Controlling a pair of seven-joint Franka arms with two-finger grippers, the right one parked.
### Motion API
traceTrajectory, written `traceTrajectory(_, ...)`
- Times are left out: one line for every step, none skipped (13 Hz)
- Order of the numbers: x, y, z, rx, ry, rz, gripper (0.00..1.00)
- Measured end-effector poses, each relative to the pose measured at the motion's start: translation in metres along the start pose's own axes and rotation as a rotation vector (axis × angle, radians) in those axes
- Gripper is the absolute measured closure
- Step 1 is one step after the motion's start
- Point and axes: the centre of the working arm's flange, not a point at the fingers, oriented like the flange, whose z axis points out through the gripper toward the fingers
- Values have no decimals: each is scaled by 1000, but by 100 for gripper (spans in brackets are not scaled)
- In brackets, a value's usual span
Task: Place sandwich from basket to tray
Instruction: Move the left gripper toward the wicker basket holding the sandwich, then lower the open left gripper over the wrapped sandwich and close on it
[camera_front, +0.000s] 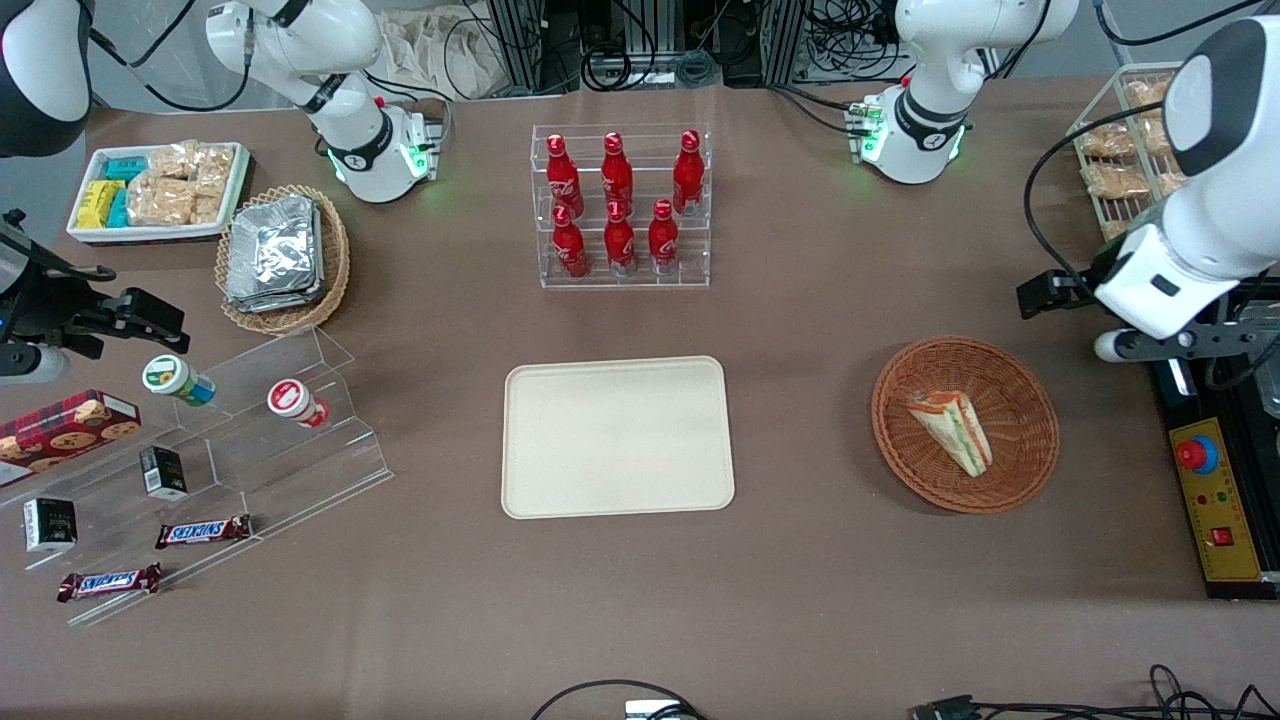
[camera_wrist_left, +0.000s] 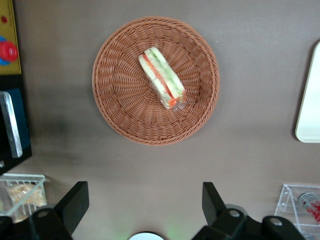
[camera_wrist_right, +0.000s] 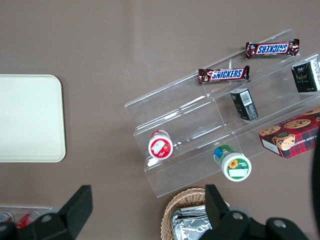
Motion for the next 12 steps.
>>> traceTrajectory(5,-9,7,-16,-16,-24,0)
traceTrajectory(10,-15,18,-34,-39,-52,0)
traceTrajectory(18,-18,32,-59,-69,-90,0)
traceTrajectory(28,-18,51,-81,-100,-126,0)
traceTrajectory(39,-16,70,-91,-123,-154,0)
traceTrajectory(50,-14,90,-92,-140,-182,0)
traceTrajectory(60,-13,110,-92,-157,-207,0)
traceTrajectory(70,-12,130,-92,-169,-236,0)
traceTrajectory(79,-11,150,-92,-177,-270,0)
traceTrajectory(88,-8,169,-90,-181,-304,0)
traceTrajectory(95,-5,187,-88,-186,-331,0)
traceTrajectory(102,-1,205,-86,-191,-352,0)
